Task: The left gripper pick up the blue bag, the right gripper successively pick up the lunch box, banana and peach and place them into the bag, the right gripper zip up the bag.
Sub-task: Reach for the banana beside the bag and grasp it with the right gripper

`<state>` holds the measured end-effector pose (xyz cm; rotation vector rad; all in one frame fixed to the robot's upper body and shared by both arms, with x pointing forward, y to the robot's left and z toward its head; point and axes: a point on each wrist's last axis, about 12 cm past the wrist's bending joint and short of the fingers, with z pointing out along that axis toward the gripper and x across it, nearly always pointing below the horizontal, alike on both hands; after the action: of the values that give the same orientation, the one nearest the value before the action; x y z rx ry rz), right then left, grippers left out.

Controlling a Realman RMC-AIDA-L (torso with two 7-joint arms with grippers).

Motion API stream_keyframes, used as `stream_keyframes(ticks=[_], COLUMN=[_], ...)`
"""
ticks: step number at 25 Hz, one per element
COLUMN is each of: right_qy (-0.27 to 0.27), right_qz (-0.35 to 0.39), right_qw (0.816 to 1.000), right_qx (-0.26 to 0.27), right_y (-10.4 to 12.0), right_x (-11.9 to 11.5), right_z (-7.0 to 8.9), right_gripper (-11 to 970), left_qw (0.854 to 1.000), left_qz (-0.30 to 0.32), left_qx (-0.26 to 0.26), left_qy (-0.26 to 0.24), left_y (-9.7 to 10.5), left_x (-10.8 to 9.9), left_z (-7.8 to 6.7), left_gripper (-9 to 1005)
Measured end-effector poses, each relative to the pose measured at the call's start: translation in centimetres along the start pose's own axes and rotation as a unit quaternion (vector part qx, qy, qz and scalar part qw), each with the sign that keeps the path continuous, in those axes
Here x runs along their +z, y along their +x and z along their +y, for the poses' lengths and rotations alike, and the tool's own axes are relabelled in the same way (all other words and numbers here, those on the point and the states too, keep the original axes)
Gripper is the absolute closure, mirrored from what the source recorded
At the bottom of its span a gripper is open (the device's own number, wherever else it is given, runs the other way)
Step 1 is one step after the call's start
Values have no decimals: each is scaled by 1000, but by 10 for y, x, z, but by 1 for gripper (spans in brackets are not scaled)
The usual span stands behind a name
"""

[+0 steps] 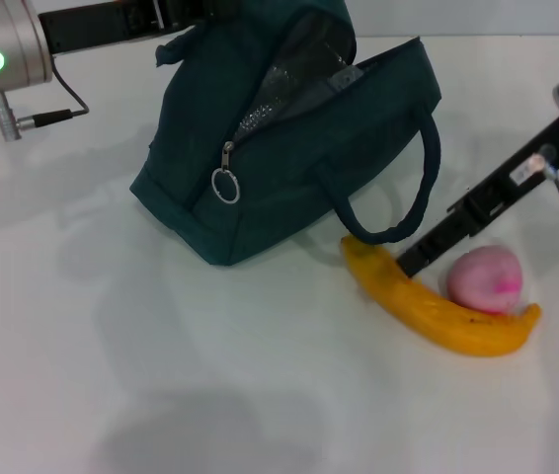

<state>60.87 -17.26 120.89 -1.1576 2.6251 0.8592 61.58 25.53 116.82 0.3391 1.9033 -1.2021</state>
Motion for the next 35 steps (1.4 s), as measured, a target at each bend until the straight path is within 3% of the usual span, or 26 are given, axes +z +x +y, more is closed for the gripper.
stream_keyframes(ticks=[4, 18, 35], right_qy=[-8, 53, 98], right_qz=[19, 66, 89], right_qw=[1000, 996, 990], right_qx=[15, -14, -55], right_y=[4, 4, -6], right_x=[14, 46, 66], right_z=[-5, -8, -3], right_gripper=[108, 113, 116], left_qw=[1000, 1000, 1000], left_qz=[-2, 0, 0], left_qx=[1, -4, -2], left_qy=[-5, -7, -5], left_y=[-1, 1, 1], left_x=[1, 3, 5], left_z=[1, 2, 1], left_gripper=[940, 940, 939])
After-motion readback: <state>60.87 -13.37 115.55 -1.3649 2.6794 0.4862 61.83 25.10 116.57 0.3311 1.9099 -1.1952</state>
